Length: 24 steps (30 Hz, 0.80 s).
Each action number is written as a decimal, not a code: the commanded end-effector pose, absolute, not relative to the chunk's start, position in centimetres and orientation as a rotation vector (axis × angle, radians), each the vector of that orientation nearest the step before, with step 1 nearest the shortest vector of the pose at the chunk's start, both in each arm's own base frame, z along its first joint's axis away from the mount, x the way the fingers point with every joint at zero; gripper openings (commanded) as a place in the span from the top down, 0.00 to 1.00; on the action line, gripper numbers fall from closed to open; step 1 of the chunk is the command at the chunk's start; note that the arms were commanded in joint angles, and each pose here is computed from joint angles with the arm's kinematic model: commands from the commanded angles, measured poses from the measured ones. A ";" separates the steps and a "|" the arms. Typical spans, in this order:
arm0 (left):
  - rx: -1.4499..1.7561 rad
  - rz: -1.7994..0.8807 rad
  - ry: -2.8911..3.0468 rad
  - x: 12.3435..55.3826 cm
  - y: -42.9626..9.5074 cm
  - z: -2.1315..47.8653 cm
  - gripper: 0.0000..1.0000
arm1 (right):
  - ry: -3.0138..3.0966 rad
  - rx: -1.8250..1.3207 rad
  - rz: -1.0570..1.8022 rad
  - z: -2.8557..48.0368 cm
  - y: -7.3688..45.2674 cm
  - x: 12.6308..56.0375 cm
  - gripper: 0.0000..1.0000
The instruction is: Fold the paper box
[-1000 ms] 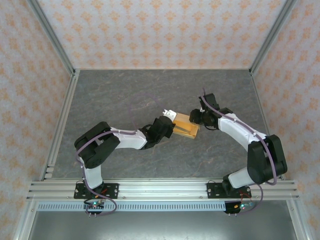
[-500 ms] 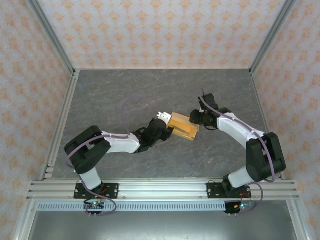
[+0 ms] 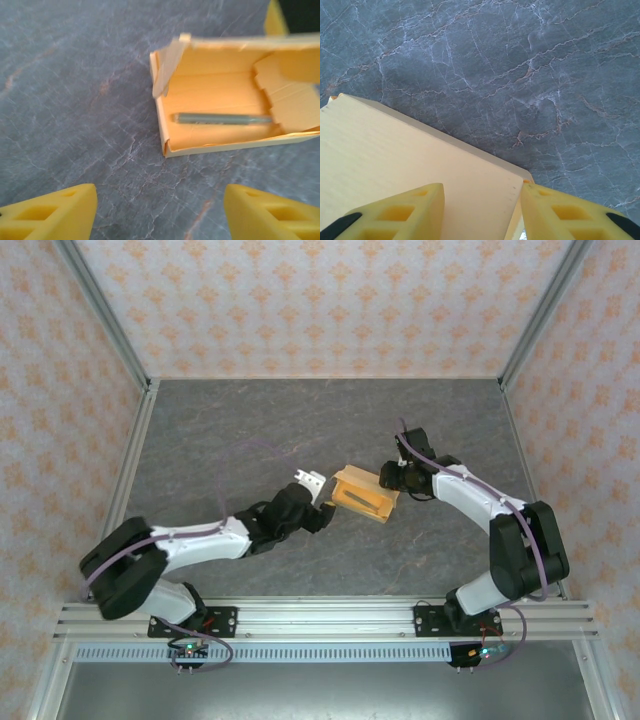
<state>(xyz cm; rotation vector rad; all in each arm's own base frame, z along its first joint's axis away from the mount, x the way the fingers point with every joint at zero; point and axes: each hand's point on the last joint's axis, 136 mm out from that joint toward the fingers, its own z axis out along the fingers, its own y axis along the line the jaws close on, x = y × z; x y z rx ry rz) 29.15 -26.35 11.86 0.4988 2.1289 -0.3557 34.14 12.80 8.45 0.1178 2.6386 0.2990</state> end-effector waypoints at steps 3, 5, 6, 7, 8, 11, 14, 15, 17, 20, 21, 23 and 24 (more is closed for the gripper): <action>0.491 -0.399 2.163 28.4 -25.6 16.3 0.32 | 2.644 0.081 0.263 8.2 12.6 34.0 0.55; 0.449 -0.439 2.149 29.4 -25.7 18.5 0.32 | 2.645 0.075 0.266 8.2 12.6 34.0 0.56; 0.421 -0.465 2.140 30.0 -25.6 19.4 0.32 | 2.644 0.075 0.265 8.2 12.6 33.9 0.56; 0.399 -0.493 2.139 30.8 -25.6 20.1 0.32 | 2.643 0.072 0.266 8.2 12.6 34.0 0.56; 0.383 -0.516 2.148 31.7 -25.7 20.8 0.32 | 2.644 0.070 0.264 8.2 12.6 33.9 0.56; 0.384 -0.511 2.230 34.6 -26.1 20.6 0.32 | 2.641 0.066 0.260 8.3 12.5 33.9 0.56; 0.420 -0.518 2.334 36.7 -27.2 18.8 0.32 | 2.639 0.061 0.255 8.3 12.4 33.8 0.56; 0.428 -0.535 2.364 37.1 -27.6 17.9 0.32 | 2.637 0.062 0.253 8.3 12.4 33.9 0.56; 0.428 -0.580 2.419 38.0 -28.3 16.2 0.32 | 2.637 0.060 0.250 8.3 12.4 33.9 0.56; 0.429 -0.625 2.480 38.6 -28.9 13.9 0.35 | 2.638 0.061 0.251 8.2 12.4 34.0 0.56; 0.431 -0.641 2.491 38.6 -29.1 13.3 0.37 | 2.639 0.061 0.248 8.1 12.4 33.9 0.56; 0.431 -0.667 2.507 38.4 -29.4 12.4 0.38 | 2.641 0.056 0.240 8.1 12.3 33.9 0.56; 0.427 -0.677 2.517 38.2 -29.4 11.8 0.38 | 2.642 0.057 0.238 8.0 12.3 33.9 0.56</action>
